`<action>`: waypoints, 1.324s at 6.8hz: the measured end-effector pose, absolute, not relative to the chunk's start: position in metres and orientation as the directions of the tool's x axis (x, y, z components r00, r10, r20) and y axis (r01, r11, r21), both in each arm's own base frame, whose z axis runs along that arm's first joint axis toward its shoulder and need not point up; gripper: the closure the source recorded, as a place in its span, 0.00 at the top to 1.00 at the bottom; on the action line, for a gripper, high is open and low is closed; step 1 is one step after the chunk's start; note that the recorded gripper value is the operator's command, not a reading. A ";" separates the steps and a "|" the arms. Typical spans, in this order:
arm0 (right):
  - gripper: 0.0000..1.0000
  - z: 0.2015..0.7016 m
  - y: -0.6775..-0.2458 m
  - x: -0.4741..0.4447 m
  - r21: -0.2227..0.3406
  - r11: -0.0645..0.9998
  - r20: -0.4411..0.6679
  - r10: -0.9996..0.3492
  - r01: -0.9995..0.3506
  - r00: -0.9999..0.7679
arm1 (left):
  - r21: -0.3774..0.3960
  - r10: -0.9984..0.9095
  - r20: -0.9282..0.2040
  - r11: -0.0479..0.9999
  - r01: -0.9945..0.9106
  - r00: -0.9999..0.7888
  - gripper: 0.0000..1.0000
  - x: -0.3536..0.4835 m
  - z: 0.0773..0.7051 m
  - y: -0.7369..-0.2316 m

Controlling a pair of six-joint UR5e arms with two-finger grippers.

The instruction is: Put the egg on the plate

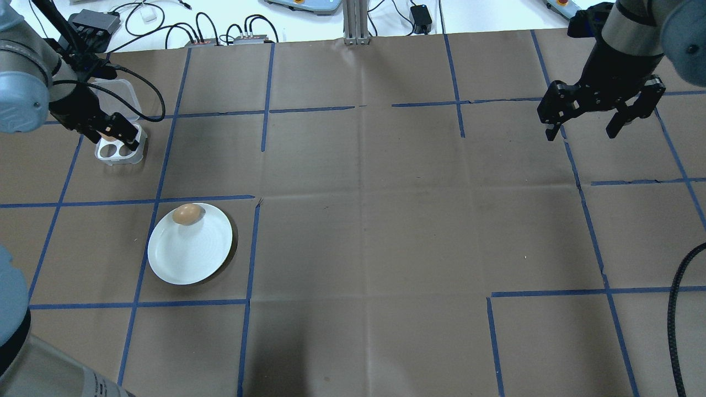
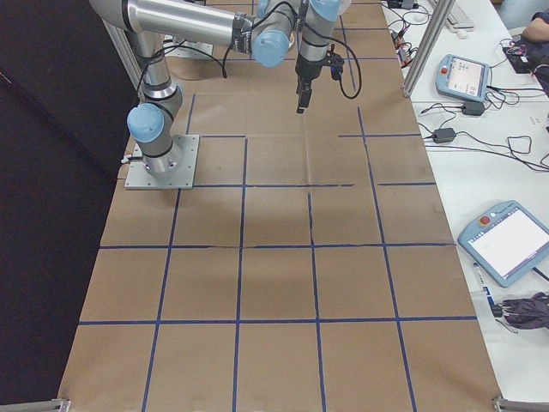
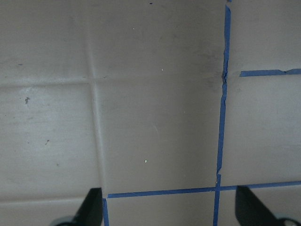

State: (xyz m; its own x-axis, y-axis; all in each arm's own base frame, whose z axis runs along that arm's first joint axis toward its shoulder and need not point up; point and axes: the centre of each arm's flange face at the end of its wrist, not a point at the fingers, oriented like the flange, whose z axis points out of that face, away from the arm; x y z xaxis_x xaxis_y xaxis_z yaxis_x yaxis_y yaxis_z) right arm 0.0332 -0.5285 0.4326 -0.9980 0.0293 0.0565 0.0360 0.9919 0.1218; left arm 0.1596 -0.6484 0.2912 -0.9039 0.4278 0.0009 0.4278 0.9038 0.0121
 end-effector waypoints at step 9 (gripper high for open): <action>1.00 0.433 -0.528 0.033 0.122 0.992 0.057 0.029 0.036 -0.998 | 0.014 0.922 -0.095 0.378 0.926 -0.375 0.99 0.228 0.236 -0.711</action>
State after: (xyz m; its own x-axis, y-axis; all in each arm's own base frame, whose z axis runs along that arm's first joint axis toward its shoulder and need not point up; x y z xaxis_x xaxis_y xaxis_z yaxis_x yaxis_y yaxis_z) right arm 0.0332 -0.5285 0.4326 -0.9980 0.0293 0.0565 0.0360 0.9919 0.1217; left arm 0.2282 -0.7108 0.2358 -0.3753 0.9221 -0.0946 0.9256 0.3781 0.0138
